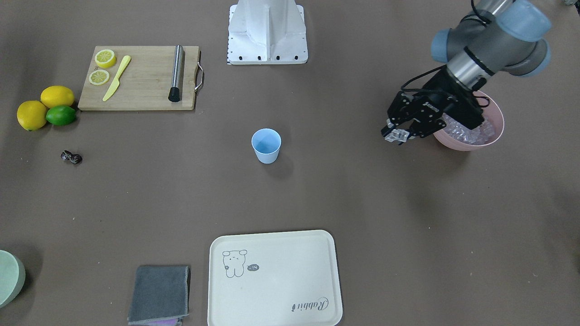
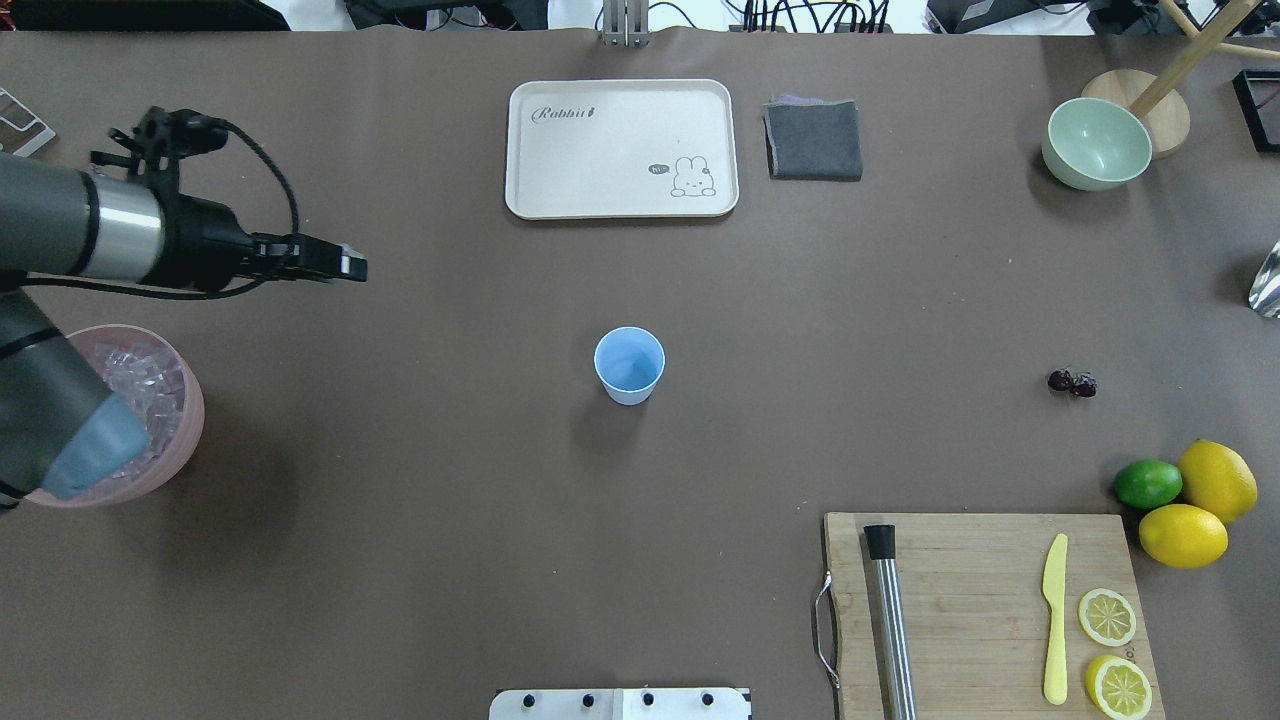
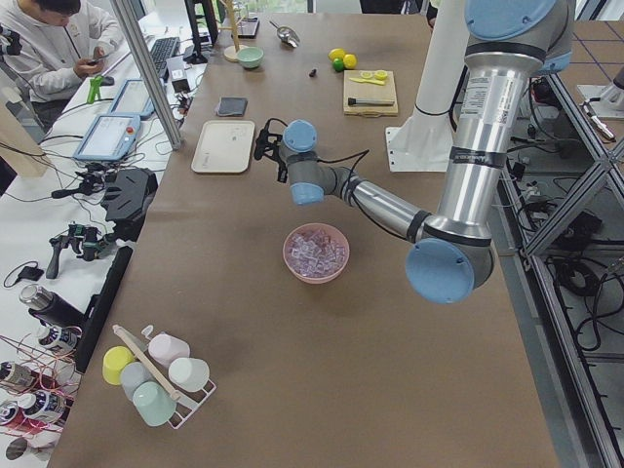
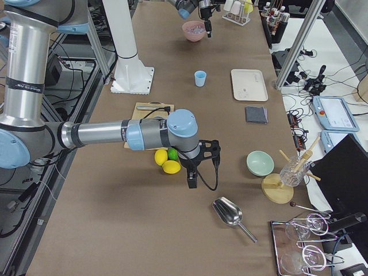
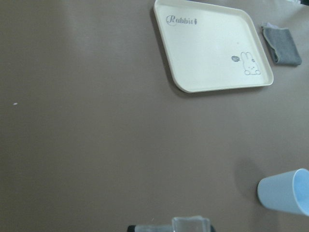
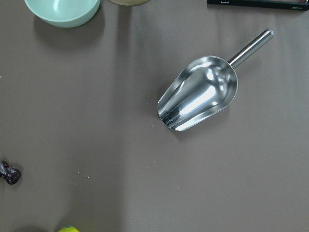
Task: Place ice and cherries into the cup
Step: 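Lift the ice cube with the left gripper and carry it over the blue cup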
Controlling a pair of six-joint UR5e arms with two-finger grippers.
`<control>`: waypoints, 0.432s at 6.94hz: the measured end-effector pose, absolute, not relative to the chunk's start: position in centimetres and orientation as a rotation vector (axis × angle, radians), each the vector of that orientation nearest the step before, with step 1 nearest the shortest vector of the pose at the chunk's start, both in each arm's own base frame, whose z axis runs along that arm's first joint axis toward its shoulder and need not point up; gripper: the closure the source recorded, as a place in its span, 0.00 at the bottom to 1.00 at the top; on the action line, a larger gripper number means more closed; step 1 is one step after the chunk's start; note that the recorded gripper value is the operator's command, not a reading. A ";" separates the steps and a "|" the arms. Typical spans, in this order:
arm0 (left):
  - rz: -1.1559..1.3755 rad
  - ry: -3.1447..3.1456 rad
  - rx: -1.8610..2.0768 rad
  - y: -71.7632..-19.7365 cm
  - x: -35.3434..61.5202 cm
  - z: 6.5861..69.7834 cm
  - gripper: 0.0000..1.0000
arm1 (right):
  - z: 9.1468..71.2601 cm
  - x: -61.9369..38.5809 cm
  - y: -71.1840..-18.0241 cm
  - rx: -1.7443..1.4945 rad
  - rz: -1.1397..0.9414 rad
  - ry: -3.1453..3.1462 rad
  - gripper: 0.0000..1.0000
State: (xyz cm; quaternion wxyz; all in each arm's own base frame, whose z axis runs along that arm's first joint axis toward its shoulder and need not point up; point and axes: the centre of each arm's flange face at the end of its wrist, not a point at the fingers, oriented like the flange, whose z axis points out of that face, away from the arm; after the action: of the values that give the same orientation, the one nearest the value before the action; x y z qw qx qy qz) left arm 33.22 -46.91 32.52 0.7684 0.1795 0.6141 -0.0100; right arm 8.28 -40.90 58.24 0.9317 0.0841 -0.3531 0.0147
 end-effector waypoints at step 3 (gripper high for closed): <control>-0.127 1.389 0.423 -44.7 45.0 25.4 1.00 | 58.2 8.3 -40.9 0.174 0.030 -0.723 0.00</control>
State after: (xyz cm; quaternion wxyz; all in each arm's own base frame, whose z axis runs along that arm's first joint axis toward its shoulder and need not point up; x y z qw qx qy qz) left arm 44.96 -44.67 25.42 0.7461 0.1932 0.6346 -0.0582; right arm 8.28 -40.94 58.18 0.9316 0.0848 -0.3530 0.0145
